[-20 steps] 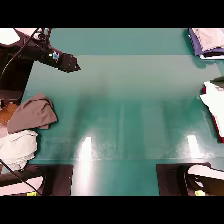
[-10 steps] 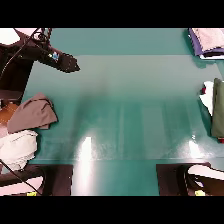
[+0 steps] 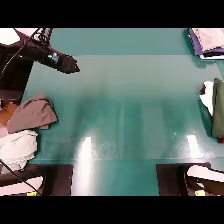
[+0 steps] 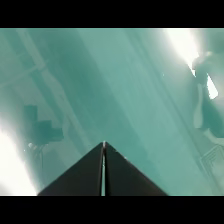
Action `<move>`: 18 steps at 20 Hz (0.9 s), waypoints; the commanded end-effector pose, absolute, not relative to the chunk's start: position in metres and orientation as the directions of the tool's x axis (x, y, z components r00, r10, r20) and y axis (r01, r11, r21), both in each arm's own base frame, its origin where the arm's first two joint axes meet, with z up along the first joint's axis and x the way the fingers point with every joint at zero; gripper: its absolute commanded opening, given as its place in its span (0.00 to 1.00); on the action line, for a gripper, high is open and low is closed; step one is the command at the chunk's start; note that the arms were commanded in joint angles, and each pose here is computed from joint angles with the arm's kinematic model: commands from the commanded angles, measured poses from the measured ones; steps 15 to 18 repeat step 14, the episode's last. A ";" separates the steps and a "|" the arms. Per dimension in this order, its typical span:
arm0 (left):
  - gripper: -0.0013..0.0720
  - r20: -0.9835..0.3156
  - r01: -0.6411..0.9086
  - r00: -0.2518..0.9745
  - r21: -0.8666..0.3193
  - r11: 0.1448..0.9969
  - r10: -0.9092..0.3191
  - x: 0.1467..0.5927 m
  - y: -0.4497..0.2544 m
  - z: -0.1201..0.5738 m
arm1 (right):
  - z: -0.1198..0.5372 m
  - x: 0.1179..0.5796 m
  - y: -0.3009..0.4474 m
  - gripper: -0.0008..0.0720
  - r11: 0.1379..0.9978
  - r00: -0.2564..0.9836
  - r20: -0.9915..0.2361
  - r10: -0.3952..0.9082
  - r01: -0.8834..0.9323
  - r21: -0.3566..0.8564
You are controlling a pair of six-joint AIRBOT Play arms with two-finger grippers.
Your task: Fold the shirts.
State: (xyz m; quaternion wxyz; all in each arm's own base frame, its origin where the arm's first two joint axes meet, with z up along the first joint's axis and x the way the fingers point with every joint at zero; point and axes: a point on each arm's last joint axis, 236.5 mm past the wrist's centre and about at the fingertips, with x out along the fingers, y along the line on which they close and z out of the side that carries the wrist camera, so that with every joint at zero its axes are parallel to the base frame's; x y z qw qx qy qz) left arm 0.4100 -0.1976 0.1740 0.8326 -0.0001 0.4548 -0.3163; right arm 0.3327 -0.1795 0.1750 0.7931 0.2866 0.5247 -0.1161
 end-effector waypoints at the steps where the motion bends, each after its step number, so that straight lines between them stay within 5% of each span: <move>1: 0.05 -0.754 0.522 0.391 -0.291 0.802 -0.528 0.411 -0.198 0.175 | 0.195 0.372 -0.078 0.52 0.839 0.450 -0.817 0.362 0.225 0.496; 3: 0.05 -0.746 0.521 0.403 -0.289 0.803 -0.530 0.414 -0.198 0.177 | 0.195 0.378 -0.031 0.03 0.861 0.402 -0.817 0.414 0.120 0.495; 11: 0.05 -0.738 0.519 0.417 -0.286 0.805 -0.531 0.417 -0.199 0.178 | 0.196 0.370 0.113 0.04 0.847 0.248 -0.812 0.529 -0.216 0.486; 18: 0.05 -0.738 0.519 0.417 -0.286 0.805 -0.531 0.417 -0.199 0.178 | 0.197 0.366 0.133 0.04 0.834 0.231 -0.808 0.542 -0.260 0.486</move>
